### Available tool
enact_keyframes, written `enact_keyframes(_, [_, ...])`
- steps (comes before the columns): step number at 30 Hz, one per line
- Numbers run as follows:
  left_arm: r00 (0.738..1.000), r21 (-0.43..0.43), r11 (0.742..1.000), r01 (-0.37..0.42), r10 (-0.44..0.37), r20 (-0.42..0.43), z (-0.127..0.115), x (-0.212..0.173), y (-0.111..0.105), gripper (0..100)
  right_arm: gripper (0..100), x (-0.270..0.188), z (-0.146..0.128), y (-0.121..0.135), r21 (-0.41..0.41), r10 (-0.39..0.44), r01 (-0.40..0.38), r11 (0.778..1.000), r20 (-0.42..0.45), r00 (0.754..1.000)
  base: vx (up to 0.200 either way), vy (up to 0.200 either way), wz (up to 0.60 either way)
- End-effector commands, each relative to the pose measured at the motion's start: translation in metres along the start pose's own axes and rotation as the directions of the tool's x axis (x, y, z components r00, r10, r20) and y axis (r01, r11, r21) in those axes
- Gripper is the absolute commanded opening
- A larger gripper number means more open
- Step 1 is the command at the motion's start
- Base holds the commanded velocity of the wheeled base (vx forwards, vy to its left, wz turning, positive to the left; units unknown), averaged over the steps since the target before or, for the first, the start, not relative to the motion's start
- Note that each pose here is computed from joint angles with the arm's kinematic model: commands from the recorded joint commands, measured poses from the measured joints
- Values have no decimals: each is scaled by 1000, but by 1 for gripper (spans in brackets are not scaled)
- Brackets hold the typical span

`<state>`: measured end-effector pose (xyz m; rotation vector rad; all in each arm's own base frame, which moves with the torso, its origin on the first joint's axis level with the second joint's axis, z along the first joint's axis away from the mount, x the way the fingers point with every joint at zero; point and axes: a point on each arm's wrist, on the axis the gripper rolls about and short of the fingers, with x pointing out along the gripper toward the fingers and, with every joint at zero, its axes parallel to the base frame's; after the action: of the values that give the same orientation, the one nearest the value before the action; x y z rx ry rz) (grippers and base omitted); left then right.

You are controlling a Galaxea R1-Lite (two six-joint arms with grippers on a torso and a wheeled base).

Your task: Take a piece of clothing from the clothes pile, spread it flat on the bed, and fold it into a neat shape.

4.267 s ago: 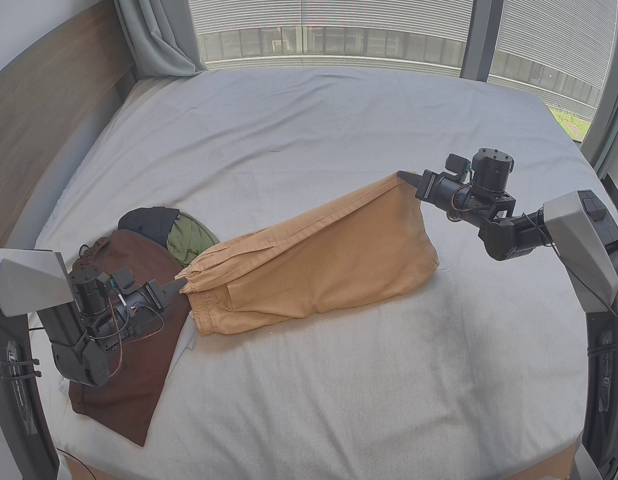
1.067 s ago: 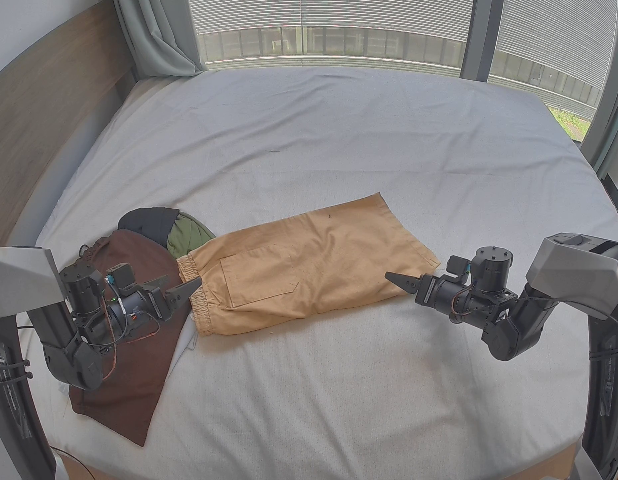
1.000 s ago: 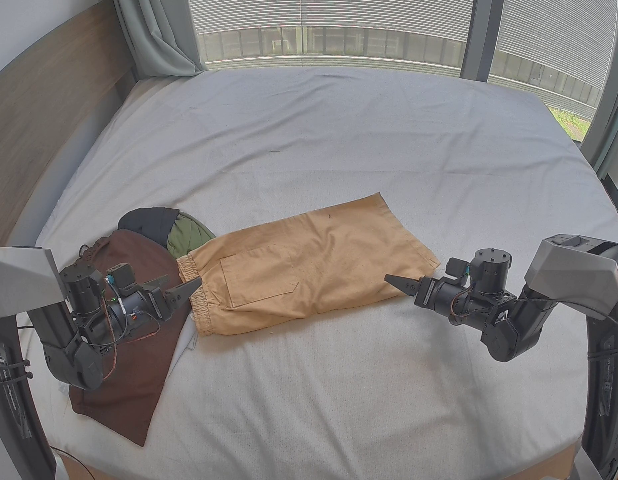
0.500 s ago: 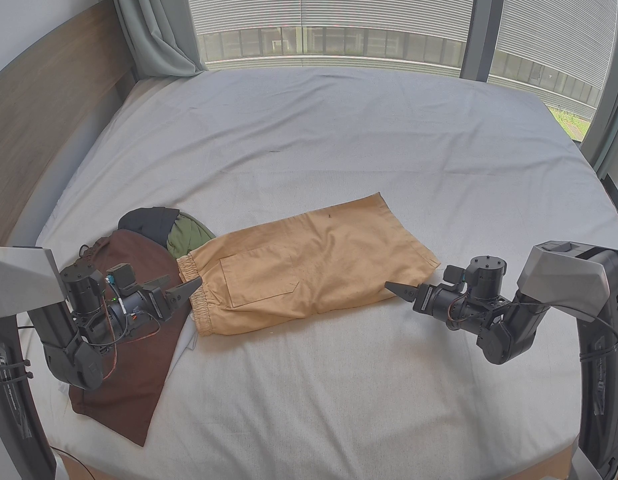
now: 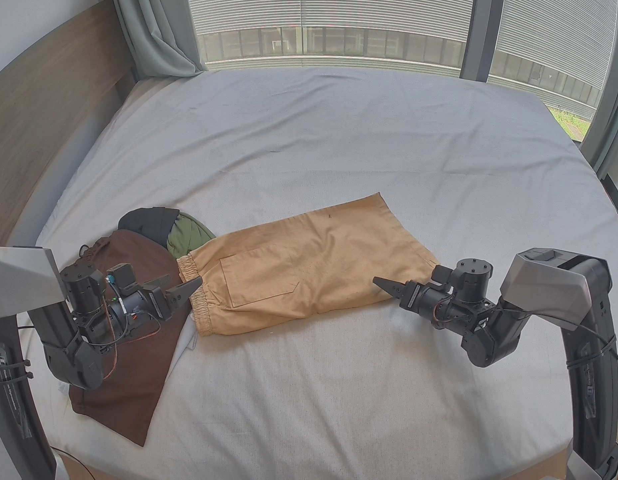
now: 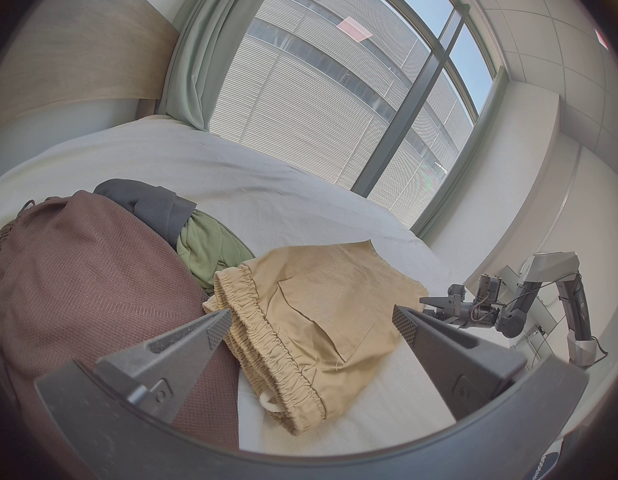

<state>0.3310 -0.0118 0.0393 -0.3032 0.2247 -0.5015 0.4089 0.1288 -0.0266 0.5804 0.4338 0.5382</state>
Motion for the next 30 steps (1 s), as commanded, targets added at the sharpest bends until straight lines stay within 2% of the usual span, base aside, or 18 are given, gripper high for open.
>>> enact_keyframes(1, [1000,0,1000,2,-2,1,0,0,0,100,100,14,-14,4,22,28,-27,999,-14,1000,0,0,0])
enact_keyframes(11, [1000,2,1000,5,-5,7,2,1,-2,100,100,36,-26,11,21,65,-66,998,55,996,0,0,0])
enact_keyframes(30, [1000,-4,1000,6,-6,0,0,1,-2,100,100,41,-26,20,60,89,-93,994,63,994,0,0,0])
